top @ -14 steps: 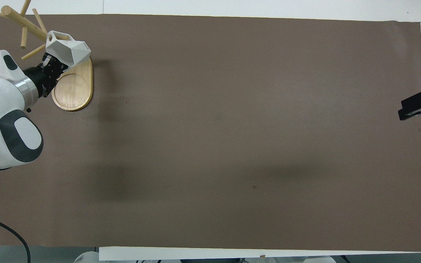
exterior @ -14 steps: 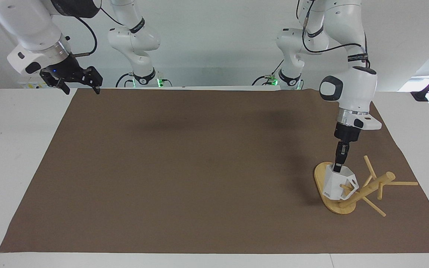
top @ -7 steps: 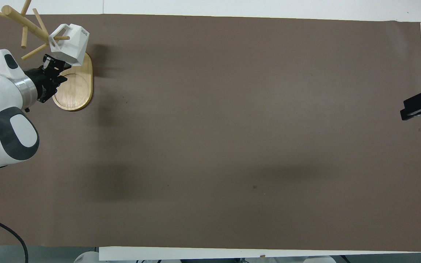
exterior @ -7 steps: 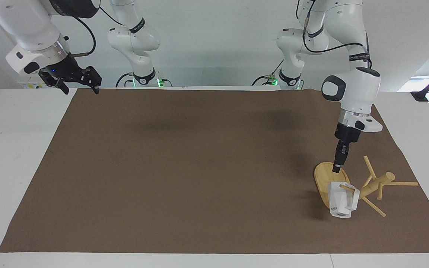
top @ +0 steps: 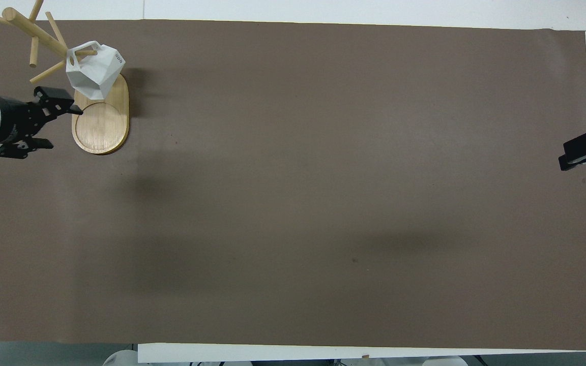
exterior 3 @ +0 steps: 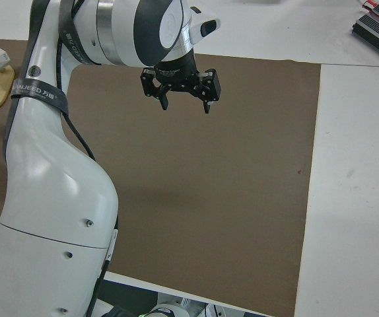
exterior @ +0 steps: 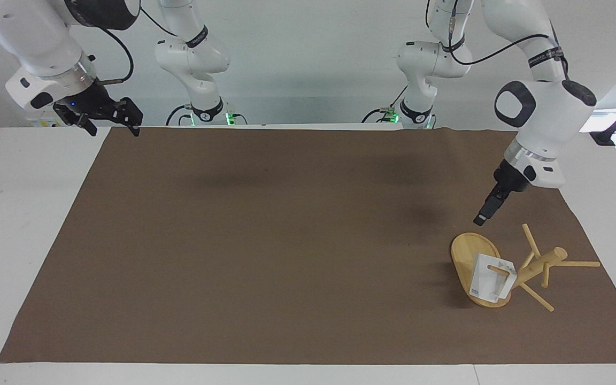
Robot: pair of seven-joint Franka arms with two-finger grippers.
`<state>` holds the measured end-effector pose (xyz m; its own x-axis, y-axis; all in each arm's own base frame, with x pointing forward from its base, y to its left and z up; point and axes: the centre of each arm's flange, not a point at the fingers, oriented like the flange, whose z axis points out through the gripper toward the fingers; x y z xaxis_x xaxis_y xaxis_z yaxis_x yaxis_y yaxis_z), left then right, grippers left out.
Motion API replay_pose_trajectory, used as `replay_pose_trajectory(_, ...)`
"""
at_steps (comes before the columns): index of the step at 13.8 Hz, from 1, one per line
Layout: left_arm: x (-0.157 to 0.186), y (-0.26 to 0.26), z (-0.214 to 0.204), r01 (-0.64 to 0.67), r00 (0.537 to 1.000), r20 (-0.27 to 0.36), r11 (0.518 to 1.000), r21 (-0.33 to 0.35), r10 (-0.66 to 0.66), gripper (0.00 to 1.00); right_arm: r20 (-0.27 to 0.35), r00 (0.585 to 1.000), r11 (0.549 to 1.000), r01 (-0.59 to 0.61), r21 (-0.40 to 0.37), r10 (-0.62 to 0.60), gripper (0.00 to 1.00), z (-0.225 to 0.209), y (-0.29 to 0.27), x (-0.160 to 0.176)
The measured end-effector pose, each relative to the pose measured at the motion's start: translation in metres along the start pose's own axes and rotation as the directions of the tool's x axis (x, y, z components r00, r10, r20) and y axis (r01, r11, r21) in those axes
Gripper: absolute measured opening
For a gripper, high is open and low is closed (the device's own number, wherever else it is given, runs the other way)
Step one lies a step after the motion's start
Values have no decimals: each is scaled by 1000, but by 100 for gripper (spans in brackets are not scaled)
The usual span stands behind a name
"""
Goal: Hang cup on rack
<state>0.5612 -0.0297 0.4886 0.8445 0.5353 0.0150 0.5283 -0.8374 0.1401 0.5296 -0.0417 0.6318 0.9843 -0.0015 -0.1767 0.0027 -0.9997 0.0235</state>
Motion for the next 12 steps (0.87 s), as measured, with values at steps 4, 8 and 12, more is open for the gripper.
replay_pose_trajectory(4,-11,-3,-74,-289,954,118,948,131,275,100,3,1000,1000,2,0,-2,100,1,-1,-5)
replay_pose_trajectory(8,-17,-1,-133,-480,873,161,870,112,461,100,13,1000,1000,2,1,-2,100,5,-1,-4)
replay_pose_trajectory(12,-19,0,-144,-555,827,171,826,99,536,100,15,1000,1000,7,0,-7,100,6,-4,-4)
